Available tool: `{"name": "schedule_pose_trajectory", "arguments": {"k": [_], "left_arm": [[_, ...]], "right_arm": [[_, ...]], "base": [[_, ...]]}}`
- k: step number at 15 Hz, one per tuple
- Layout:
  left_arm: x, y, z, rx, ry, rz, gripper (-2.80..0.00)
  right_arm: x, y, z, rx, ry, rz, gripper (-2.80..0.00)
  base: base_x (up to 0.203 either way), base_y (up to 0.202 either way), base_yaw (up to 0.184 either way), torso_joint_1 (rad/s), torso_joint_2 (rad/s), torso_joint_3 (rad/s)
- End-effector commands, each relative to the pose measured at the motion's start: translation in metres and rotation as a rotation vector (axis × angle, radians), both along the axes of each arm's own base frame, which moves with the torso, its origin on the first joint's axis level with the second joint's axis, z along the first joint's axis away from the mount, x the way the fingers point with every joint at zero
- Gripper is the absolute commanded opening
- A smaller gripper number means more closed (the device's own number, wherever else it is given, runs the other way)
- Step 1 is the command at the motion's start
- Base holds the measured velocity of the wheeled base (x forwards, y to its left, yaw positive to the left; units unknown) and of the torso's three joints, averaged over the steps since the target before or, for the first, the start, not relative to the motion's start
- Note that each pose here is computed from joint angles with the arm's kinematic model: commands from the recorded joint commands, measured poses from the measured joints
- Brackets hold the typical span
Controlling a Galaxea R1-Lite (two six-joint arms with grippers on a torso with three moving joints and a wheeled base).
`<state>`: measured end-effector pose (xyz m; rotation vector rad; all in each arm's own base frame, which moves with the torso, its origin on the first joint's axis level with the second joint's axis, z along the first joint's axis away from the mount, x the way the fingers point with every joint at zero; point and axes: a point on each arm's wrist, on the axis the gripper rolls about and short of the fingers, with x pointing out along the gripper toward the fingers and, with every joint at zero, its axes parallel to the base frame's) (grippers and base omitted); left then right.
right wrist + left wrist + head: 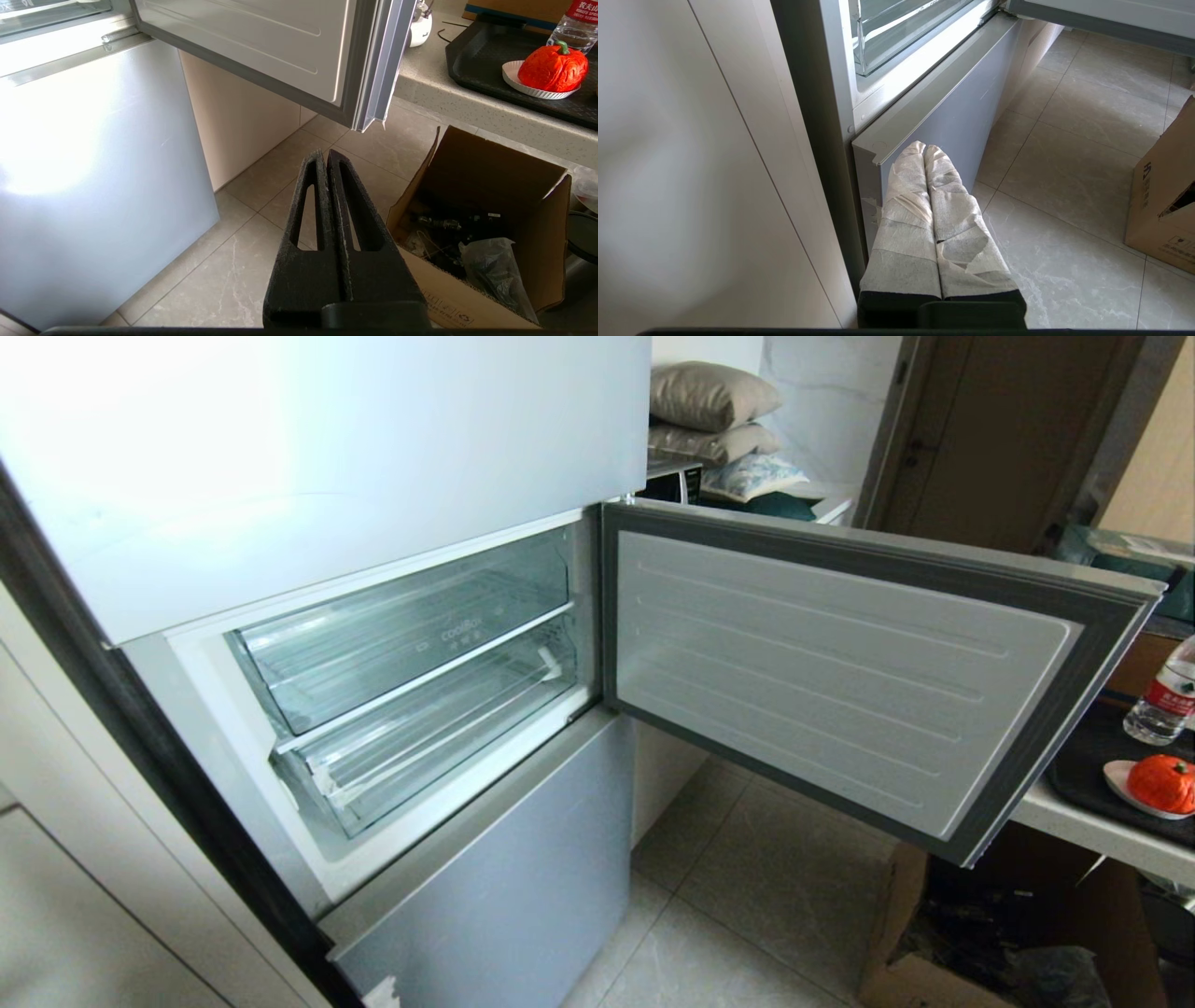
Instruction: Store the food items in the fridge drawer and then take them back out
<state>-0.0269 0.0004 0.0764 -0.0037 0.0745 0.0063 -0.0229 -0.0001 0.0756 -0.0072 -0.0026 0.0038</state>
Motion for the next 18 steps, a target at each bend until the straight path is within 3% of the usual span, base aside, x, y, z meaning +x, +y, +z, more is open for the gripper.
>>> {"name": "schedule_pose_trajectory", "arguments": {"k": [1, 8, 18], "left_arm": [[0.0, 0.0, -0.0001, 0.0, 0.002, 0.0, -2.8], [-0.0001, 0.0, -0.0002, 0.0, 0.001, 0.0, -2.8], [0.0, 0.0, -0.0001, 0.0, 0.002, 0.0, -2.8]], "right_arm": [[0.0001, 0.0, 0.0001, 0.0, 0.001, 0.001, -2.8], [0.0, -0.0001, 0.0002, 0.0, -0.002, -0.001, -2.8], [0.0001, -0.0001, 0.0002, 0.003, -0.001, -0.001, -2.8]], "base": [[0.0, 0.0, 0.0, 0.0, 0.0, 0.0], [0.001, -0.001, 0.008, 0.0, 0.0, 0.0], [0.001, -0.006, 0.169, 0.002, 0.0, 0.003]]}}
